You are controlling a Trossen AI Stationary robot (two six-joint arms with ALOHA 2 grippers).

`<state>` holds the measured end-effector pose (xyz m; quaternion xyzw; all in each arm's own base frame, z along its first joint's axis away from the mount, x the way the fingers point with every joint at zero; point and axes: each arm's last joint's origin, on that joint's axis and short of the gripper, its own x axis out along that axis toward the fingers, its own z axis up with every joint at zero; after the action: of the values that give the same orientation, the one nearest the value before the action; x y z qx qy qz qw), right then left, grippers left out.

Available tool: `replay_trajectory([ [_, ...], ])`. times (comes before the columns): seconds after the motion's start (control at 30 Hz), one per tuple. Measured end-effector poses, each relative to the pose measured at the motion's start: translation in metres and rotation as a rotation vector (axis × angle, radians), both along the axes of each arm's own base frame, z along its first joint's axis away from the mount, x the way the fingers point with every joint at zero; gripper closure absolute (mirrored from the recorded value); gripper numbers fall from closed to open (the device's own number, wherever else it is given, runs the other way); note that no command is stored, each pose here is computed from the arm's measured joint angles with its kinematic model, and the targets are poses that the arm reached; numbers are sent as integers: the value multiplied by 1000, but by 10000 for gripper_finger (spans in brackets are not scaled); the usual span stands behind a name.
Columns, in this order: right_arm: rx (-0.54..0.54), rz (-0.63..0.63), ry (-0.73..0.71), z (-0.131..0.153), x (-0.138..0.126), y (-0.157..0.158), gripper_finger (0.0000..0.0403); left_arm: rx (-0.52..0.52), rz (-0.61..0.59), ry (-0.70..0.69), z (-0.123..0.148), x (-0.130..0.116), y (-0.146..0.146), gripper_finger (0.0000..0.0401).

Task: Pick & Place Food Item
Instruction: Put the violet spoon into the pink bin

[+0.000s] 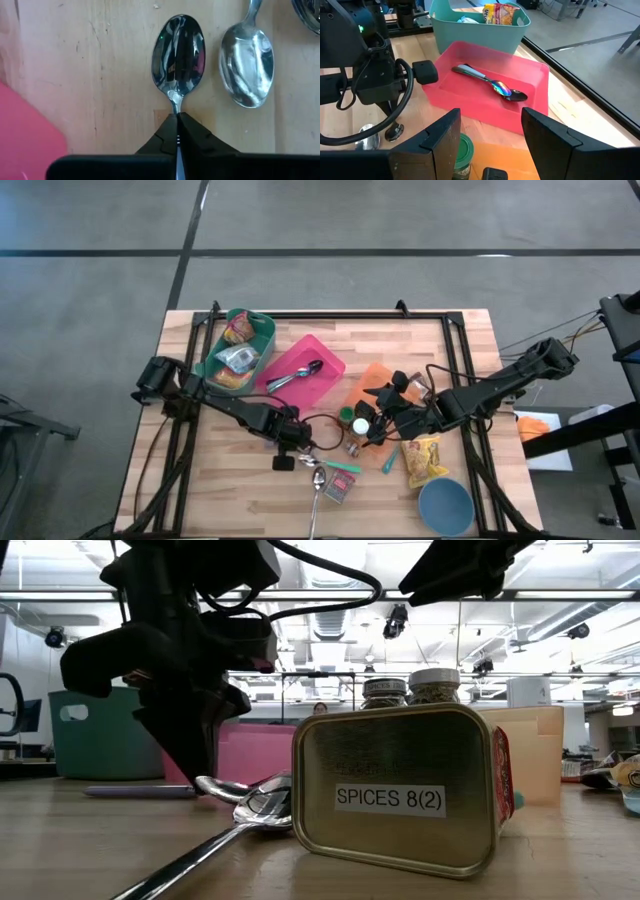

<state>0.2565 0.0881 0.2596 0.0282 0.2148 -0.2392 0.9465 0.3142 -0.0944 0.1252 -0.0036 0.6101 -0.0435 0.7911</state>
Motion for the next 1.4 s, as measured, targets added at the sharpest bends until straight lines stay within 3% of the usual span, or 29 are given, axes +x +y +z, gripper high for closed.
replay_trajectory([
  [0.37, 0, 0, 1, 0, 0, 0, 195, 27, -85, 33, -2, -4, -2, 290],
  [0.67, 0, 0, 1, 0, 0, 0, 195, 49, -99, 29, -2, -5, -1, 282],
  [0.8, 0, 0, 1, 0, 0, 0, 195, 51, -100, 32, -2, -5, -1, 299],
  [1.0, 0, 0, 1, 0, 0, 0, 195, 32, -105, 40, -1, -5, -2, 384],
  [1.4, 0, 1, 1, 0, 0, 0, 195, 8, -67, 45, -1, -5, -3, 400],
])
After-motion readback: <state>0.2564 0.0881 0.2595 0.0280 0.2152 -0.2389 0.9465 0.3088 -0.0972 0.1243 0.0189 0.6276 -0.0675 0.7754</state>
